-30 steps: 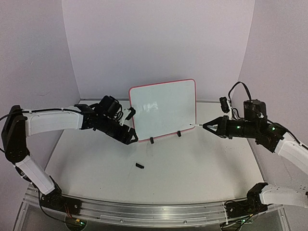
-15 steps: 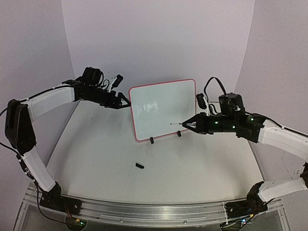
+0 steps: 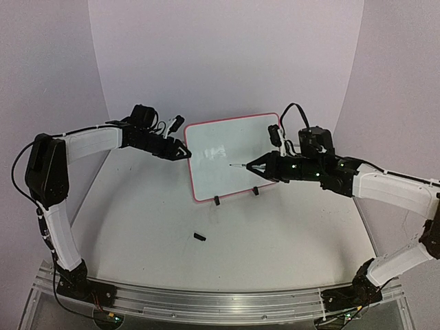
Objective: Write a sentence on the whiteboard
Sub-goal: Hold the whiteboard at the center of the board.
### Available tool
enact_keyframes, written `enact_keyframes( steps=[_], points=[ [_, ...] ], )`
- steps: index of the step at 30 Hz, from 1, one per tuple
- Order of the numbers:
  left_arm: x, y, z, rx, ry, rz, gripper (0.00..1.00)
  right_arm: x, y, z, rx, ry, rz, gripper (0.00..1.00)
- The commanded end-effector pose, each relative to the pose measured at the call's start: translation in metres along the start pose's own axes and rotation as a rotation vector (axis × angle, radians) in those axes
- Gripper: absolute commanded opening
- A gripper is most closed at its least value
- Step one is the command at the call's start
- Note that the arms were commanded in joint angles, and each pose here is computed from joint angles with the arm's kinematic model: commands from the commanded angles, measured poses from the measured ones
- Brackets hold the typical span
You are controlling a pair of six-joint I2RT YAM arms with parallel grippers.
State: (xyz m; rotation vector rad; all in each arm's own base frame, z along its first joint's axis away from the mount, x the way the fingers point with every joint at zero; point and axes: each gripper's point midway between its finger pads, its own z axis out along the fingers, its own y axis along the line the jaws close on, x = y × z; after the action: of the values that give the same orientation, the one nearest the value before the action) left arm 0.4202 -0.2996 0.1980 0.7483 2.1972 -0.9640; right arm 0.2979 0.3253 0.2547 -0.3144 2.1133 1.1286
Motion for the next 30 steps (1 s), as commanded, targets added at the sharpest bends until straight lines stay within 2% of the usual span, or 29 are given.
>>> enact_keyframes(
  steps=[1,3,11,15,21,30],
  points=[
    [-0.039,-0.014,-0.007,0.063,-0.117,0.107,0.42,-0.023,0.024,-0.005,-0.066,-0.063,-0.065,0.0],
    [-0.038,-0.021,-0.007,0.109,-0.121,0.113,0.36,-0.021,0.025,-0.005,-0.072,-0.053,-0.077,0.0],
    [-0.031,-0.023,-0.005,0.136,-0.104,0.107,0.2,-0.005,0.028,0.0,-0.115,0.024,-0.117,0.0],
    [-0.025,-0.024,-0.007,0.125,-0.08,0.128,0.02,0.0,0.028,0.0,-0.125,0.04,-0.115,0.0],
    [-0.004,-0.029,-0.014,0.138,-0.025,0.16,0.0,0.006,0.025,-0.001,-0.123,0.049,-0.111,0.0],
    [0.013,-0.046,-0.029,0.179,-0.019,0.167,0.0,0.003,0.029,-0.005,-0.133,0.038,-0.124,0.0]
  ],
)
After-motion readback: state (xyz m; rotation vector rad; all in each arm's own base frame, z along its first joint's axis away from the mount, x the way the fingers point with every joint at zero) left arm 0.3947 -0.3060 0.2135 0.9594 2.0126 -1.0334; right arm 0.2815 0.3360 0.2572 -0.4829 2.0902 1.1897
